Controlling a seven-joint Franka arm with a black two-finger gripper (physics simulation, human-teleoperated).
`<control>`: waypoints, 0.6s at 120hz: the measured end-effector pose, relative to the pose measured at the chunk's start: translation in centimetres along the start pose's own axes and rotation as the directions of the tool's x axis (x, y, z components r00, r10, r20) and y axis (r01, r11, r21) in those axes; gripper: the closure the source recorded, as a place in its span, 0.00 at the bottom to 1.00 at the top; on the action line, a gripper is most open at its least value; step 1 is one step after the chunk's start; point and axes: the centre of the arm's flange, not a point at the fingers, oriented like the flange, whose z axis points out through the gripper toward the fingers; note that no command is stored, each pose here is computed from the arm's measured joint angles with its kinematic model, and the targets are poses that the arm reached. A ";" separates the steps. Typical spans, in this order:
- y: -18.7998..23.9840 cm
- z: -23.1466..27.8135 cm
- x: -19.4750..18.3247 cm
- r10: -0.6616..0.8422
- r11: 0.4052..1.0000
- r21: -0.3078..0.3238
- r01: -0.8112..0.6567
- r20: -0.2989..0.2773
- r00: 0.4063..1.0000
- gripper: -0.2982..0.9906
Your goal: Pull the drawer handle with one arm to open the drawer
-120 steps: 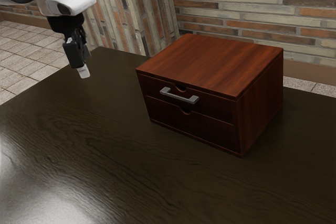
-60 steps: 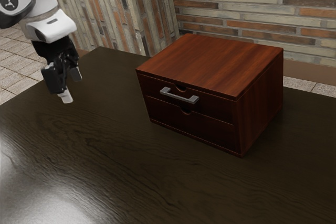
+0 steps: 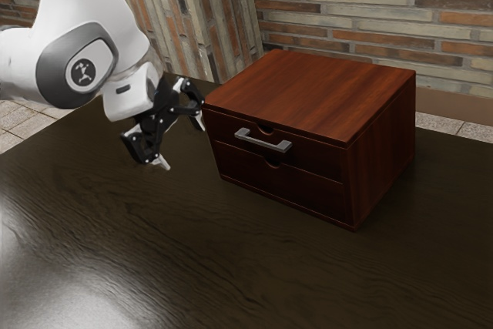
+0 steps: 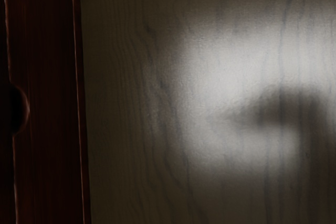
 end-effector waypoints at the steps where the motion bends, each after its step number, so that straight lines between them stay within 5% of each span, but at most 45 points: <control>1: -0.1 0.0 0.1 0.007 1.000 0.003 -0.007 -0.001 1.000 0.23; 28: -2.1 2.5 2.0 0.113 0.990 0.090 -0.105 -0.086 0.990 0.26; 72: -4.7 5.1 3.4 0.188 0.964 0.216 -0.155 -0.138 0.972 0.49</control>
